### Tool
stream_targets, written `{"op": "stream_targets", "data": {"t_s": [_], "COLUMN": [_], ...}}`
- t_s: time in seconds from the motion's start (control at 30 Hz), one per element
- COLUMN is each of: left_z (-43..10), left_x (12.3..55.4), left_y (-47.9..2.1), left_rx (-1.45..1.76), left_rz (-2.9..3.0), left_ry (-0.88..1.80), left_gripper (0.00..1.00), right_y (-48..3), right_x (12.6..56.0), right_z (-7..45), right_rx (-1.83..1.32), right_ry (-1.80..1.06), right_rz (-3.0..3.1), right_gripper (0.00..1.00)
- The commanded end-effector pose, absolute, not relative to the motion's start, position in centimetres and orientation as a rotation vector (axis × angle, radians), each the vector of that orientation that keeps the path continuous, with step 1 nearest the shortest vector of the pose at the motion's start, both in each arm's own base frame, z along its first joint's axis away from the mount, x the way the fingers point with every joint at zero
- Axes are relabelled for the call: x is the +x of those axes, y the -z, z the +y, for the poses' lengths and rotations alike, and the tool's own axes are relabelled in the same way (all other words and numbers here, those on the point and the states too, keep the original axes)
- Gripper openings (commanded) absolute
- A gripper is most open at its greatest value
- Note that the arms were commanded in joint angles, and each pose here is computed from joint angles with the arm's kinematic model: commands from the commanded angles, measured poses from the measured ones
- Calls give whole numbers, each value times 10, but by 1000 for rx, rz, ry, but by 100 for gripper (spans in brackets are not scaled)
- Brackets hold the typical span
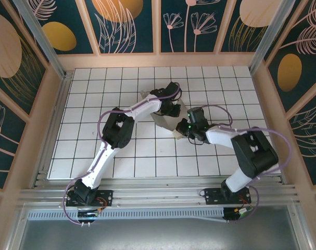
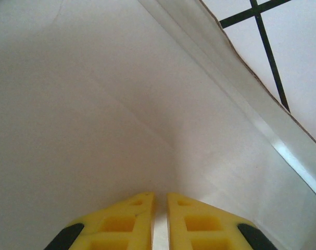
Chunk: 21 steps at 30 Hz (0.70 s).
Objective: Fold the paper box
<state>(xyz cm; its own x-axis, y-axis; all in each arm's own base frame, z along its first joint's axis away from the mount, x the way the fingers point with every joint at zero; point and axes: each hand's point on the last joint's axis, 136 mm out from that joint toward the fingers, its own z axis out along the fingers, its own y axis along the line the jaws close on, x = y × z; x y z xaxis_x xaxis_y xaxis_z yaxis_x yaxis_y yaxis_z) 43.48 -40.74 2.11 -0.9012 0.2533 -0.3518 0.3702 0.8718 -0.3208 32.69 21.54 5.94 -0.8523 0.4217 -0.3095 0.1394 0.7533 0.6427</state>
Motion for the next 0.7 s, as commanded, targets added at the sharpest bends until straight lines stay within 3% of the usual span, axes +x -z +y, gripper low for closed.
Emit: {"op": "stream_targets", "data": {"t_s": [0.0,0.13,0.3,0.5,0.67], "left_z": [-407,-407,-408,-408,-408], "left_x": [423,424,424,423,424], "left_y": [-9,-9,-11,-10,-11], "left_rx": [474,474,475,471,470], "left_rz": [2806,2805,2803,2807,2807], "left_ry": [539,541,541,540,536], "left_gripper": [14,14,14,14,14], "right_y": [-82,-92,-80,-80,-71], "right_x": [321,306,287,288,293], "right_z": [186,141,107,146,157], "right_rx": [461,579,701,705,730], "right_ry": [-761,-657,-655,-984,-1041], "right_rz": [2452,2400,2405,2424,2426], "right_gripper": [3,10,32,37,38]}}
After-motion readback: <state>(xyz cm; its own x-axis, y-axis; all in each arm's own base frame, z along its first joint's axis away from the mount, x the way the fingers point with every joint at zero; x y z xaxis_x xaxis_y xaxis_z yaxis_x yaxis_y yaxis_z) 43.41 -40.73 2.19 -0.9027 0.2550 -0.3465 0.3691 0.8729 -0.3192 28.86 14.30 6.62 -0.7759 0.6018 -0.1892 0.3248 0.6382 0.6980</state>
